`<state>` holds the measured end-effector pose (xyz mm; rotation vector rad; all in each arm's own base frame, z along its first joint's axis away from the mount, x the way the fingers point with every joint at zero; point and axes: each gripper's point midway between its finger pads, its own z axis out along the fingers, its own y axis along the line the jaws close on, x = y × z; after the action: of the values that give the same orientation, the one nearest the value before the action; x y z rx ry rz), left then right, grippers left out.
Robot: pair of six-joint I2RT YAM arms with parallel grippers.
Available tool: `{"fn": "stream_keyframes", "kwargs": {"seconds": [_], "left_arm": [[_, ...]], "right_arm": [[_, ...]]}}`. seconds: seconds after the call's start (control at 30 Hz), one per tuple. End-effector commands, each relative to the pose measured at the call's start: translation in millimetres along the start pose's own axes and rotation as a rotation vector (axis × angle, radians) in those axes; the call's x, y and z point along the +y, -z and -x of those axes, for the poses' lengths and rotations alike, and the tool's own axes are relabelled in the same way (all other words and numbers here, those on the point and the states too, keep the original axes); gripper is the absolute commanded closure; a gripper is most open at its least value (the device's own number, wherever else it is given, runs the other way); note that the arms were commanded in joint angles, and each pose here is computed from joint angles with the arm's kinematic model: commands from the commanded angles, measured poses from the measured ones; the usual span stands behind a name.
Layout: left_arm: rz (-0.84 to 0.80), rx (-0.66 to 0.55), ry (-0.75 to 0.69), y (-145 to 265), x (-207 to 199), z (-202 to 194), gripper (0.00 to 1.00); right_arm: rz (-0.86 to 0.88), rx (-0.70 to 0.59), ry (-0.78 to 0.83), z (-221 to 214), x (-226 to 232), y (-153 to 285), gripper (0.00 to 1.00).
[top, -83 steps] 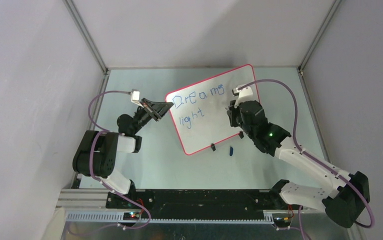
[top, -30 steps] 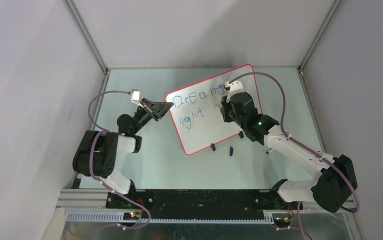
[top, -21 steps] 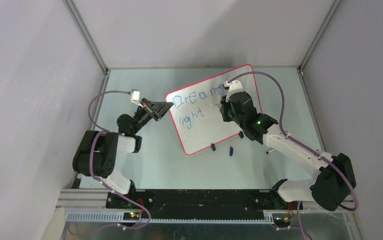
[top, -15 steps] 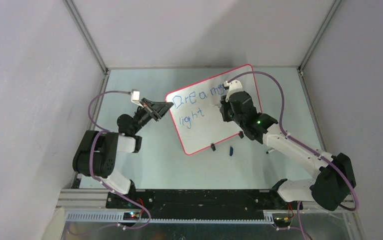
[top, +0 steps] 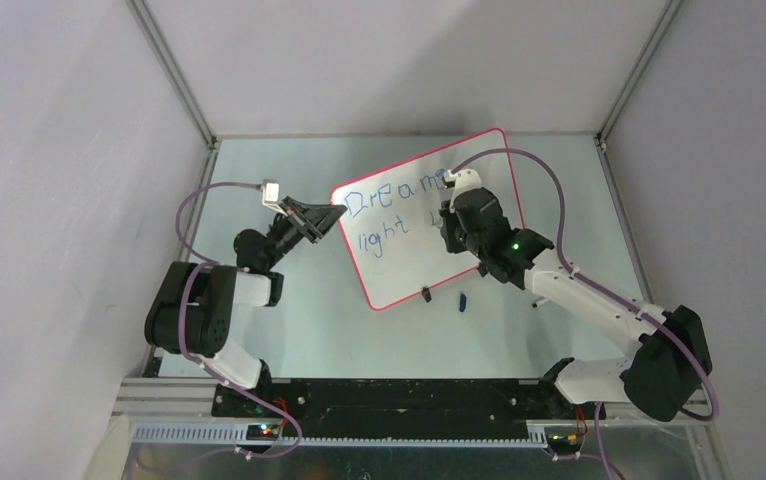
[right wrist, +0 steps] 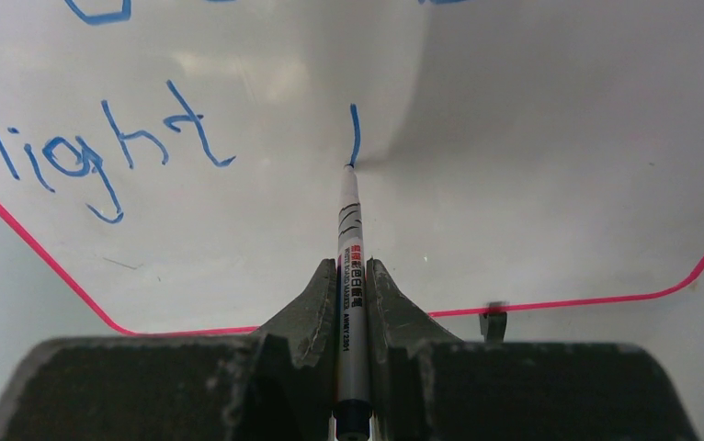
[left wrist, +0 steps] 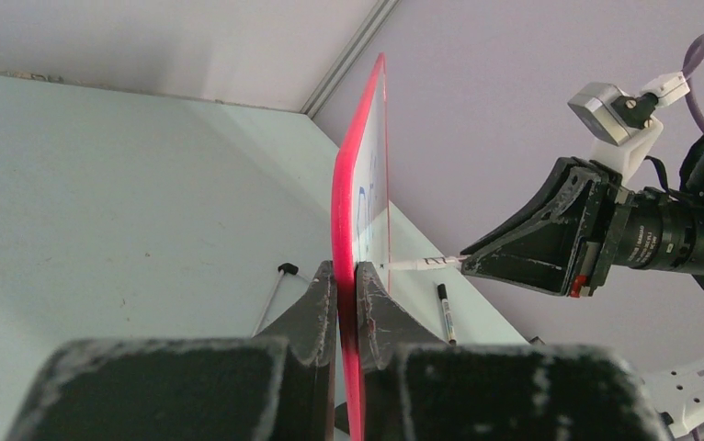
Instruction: Write a sentence on the whiteboard
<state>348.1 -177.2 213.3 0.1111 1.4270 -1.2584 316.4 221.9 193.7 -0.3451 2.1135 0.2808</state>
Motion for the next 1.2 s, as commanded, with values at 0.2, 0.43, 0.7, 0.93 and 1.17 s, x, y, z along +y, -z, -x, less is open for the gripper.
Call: {"fn": "stream_keyframes", "kwargs": {"seconds": [0.2,0.43,0.7,0.93,1.17], "left_arm": [[-0.043,-0.026,-0.123,2,-12,7,1.00],[-0.042,-0.027,-0.124,2,-12,7,1.00],[-0.042,-0.026,-0.124,2,-11,7,1.00],[-0.041,-0.025,-0.124,2,-11,6,1.00],[-0.042,-0.025,-0.124,2,-11,6,1.00]], "right_arm": [[0.001,0.008,-0.004,-8,5,14,1.00],[-0.011,0.026,0.007,-17,5,15,1.00],[0.022,-0.093,-0.011,19,6,28,1.00],[0.026,-0.129,-0.015,45,6,25,1.00],[0.032,-0.136,-0.015,55,10,16,1.00]]}}
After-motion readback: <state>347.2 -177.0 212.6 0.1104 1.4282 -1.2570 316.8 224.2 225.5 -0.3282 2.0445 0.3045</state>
